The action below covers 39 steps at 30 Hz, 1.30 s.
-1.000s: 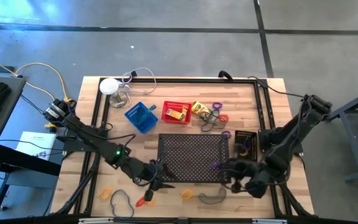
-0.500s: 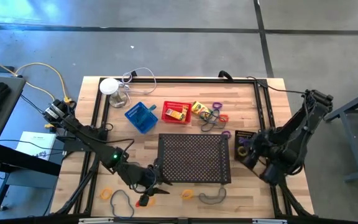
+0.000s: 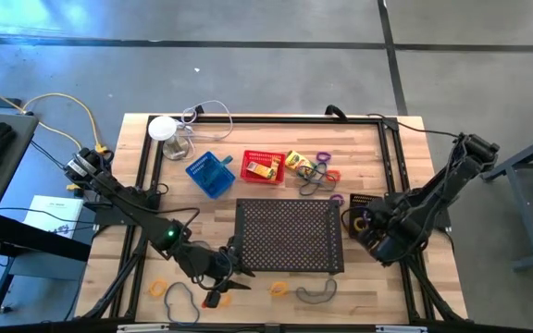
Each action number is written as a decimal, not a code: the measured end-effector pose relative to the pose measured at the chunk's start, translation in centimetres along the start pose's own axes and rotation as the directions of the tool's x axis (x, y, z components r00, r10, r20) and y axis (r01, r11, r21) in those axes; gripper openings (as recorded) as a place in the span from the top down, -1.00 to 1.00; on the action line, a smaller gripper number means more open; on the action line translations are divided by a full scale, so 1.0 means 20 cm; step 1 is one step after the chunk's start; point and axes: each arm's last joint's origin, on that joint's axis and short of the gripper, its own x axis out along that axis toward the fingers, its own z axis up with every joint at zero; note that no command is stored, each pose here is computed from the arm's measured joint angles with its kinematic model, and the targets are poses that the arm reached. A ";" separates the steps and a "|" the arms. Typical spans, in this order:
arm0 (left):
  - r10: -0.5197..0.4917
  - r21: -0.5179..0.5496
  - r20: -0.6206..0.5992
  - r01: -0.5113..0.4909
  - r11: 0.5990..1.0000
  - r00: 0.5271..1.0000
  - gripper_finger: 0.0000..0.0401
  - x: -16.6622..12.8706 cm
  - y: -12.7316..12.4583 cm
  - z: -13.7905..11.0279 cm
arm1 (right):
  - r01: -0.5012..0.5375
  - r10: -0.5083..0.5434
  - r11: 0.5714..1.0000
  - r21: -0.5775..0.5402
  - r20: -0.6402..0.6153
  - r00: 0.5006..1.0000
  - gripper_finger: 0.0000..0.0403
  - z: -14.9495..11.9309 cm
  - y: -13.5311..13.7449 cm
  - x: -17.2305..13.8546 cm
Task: Pick & Place Office Desk Supplies
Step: Put the purple spring keychain into the black bin, then put the blue rubber band into the blue bin
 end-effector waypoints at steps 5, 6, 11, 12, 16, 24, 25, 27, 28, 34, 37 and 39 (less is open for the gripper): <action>0.006 0.007 -0.009 -0.006 1.000 1.000 0.27 0.00 0.01 0.00 | -0.020 0.020 1.000 0.006 0.002 1.000 0.70 0.00 0.01 0.00; 0.009 0.009 -0.012 -0.009 1.000 1.000 0.27 0.00 0.01 0.00 | -0.020 0.020 1.000 0.006 0.002 1.000 0.63 0.00 0.01 0.00; 0.020 0.013 -0.030 -0.019 1.000 0.999 0.27 0.00 0.02 -0.01 | -0.019 0.019 1.000 -0.001 0.009 1.000 0.26 0.00 0.01 0.00; 0.021 0.013 -0.033 -0.021 1.000 0.999 0.27 0.00 0.02 -0.01 | -0.016 0.016 1.000 -0.016 0.022 1.000 0.20 0.00 0.01 0.00; 0.021 0.013 -0.035 -0.021 1.000 0.999 0.27 0.00 0.02 -0.01 | 0.031 -0.020 0.997 -0.077 0.141 0.990 0.04 0.04 -0.02 -0.01; 0.024 0.010 -0.035 -0.024 1.000 0.999 0.27 0.00 0.03 -0.01 | 0.045 -0.079 0.994 0.099 0.366 0.927 0.09 0.28 -0.11 -0.13; 0.025 0.010 -0.035 -0.024 1.000 0.999 0.27 0.00 0.03 -0.01 | 0.033 -0.065 0.995 0.096 0.360 0.931 0.10 0.32 -0.13 -0.15; 0.024 0.010 -0.034 -0.023 1.000 0.999 0.27 0.00 0.02 -0.01 | 0.032 -0.060 0.996 0.081 0.366 0.929 0.11 0.41 -0.15 -0.17; 0.023 0.010 -0.033 -0.023 1.000 0.999 0.27 0.00 0.02 -0.01 | 0.029 -0.055 0.997 0.075 0.364 0.930 0.11 0.45 -0.17 -0.17; 0.023 -0.053 -0.031 -0.025 0.998 0.999 0.27 0.00 0.02 -0.01 | -0.101 0.092 0.995 0.016 0.295 0.951 0.11 0.70 -0.25 -0.13; 0.024 -0.055 -0.034 -0.026 0.998 0.999 0.27 0.00 0.03 -0.01 | -0.160 0.160 0.987 -0.022 0.282 0.946 0.11 0.84 -0.30 -0.08; 0.019 -0.054 -0.038 -0.021 0.998 0.999 0.27 0.00 0.02 -0.02 | -0.189 0.189 0.982 -0.027 0.256 0.948 0.11 0.92 -0.34 -0.03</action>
